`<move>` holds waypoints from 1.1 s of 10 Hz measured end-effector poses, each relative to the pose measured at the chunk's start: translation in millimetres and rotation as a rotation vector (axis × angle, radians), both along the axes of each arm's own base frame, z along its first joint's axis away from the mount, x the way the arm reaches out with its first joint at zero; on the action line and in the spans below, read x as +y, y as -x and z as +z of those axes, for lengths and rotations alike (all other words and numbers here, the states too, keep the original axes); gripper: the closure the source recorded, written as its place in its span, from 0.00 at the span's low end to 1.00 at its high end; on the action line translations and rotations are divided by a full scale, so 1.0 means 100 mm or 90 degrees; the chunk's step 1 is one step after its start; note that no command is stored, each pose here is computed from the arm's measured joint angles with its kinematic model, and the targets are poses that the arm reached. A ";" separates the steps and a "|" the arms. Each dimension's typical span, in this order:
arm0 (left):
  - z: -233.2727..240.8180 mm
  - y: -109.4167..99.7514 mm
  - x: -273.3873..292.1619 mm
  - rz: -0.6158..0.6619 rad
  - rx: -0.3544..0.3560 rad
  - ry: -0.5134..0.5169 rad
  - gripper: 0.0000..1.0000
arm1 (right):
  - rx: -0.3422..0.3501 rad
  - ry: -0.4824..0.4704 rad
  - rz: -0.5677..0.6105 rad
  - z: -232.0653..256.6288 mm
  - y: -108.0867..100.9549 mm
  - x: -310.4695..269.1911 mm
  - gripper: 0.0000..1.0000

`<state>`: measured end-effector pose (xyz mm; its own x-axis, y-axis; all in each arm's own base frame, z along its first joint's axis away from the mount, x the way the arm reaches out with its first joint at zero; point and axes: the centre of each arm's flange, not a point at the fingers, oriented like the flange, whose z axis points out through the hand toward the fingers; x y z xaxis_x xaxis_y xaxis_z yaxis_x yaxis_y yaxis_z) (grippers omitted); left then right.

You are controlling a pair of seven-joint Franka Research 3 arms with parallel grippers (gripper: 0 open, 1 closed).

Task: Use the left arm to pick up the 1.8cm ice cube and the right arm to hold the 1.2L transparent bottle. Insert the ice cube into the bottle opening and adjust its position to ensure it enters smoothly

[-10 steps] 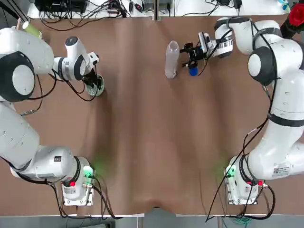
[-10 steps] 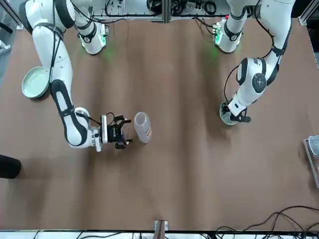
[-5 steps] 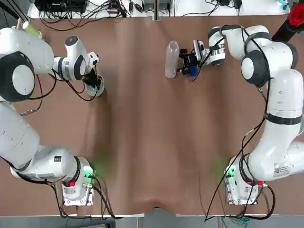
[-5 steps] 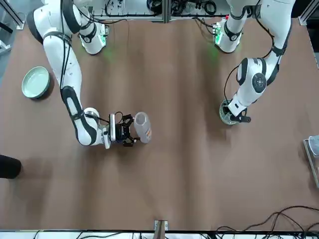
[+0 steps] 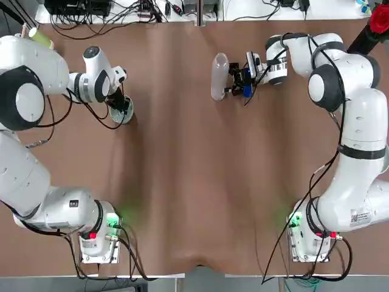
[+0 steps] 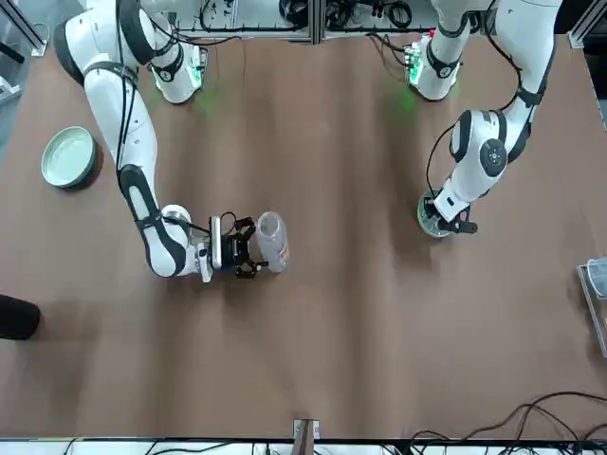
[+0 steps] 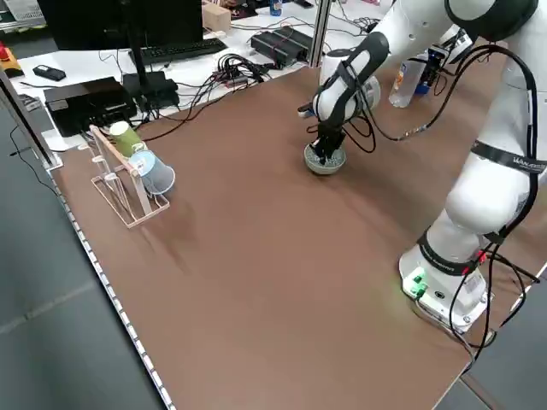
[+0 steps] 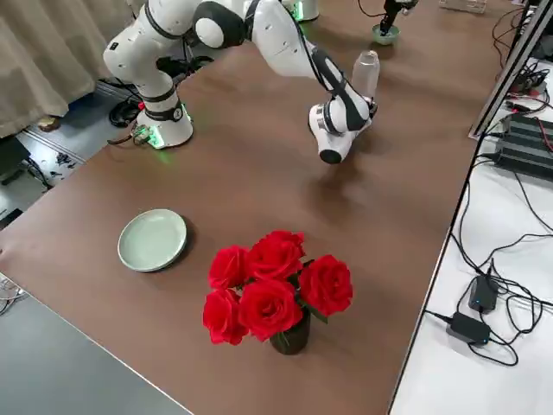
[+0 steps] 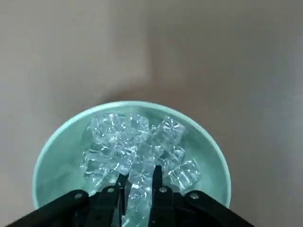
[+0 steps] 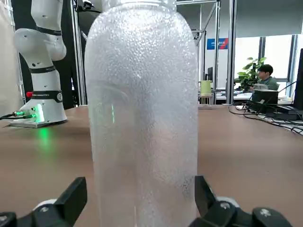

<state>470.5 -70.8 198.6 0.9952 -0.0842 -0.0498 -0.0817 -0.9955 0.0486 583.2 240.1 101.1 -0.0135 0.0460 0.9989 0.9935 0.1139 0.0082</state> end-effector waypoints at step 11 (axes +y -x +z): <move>0.64 -0.12 0.01 0.001 -0.059 -0.004 0.78 | 0.008 -0.025 -0.030 -0.02 0.01 0.13 0.00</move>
